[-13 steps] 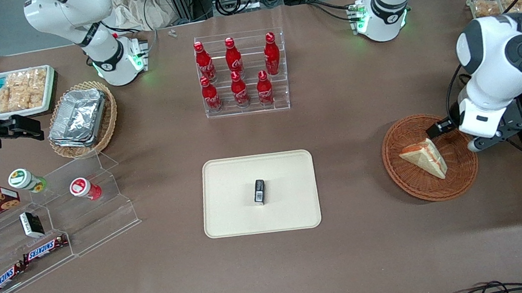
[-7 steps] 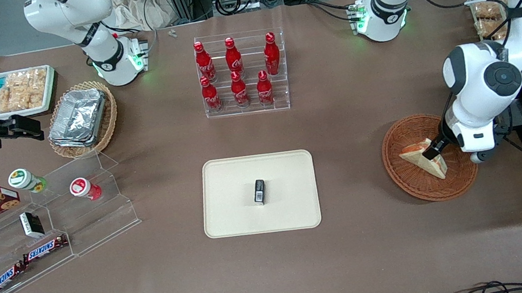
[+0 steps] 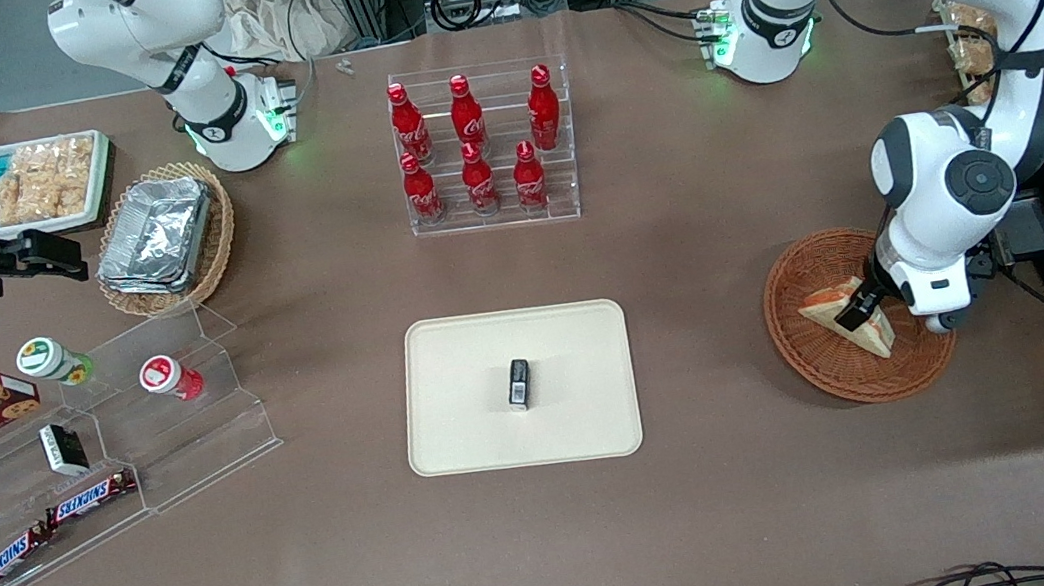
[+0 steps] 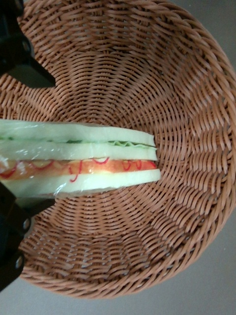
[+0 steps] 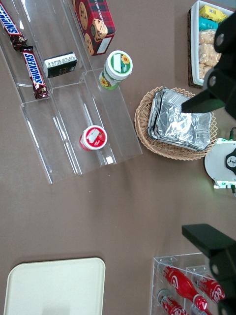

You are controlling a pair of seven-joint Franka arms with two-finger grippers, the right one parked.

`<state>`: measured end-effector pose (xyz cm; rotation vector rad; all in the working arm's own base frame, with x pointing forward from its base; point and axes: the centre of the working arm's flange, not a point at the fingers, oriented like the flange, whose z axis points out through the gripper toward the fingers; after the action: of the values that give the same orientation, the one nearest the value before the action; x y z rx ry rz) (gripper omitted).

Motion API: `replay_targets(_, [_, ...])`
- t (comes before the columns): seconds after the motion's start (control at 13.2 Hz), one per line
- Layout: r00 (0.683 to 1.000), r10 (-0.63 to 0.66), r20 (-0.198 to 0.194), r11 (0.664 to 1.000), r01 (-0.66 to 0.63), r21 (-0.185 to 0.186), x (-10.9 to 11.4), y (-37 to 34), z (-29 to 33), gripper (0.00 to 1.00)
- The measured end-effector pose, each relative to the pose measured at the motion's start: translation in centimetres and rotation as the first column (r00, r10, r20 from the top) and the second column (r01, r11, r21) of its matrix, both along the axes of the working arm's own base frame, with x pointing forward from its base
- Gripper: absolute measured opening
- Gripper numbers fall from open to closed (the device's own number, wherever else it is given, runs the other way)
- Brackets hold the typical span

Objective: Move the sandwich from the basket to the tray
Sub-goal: 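Lower the left gripper and close it on the sandwich, then lift the sandwich and carry it toward the cream tray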

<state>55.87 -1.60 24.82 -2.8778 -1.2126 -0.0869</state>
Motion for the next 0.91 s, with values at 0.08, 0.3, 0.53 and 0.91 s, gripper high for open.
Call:
replay_targets(0.08, [1.000, 0.001, 0.000, 1.000, -0.001, 0.000, 0.0, 0.1, 0.0, 0.94])
replay_targets(0.3, [1.000, 0.001, -0.003, 1.000, -0.001, 0.001, 0.1, 0.0, 0.7, 0.62])
replay_targets(0.53, [1.000, 0.004, -0.024, 1.000, -0.004, 0.003, 0.7, -0.4, 3.8, 0.34])
replay_targets(0.91, [0.983, -0.037, -0.181, 0.999, 0.040, 0.017, 3.0, -4.4, 17.7, 0.24])
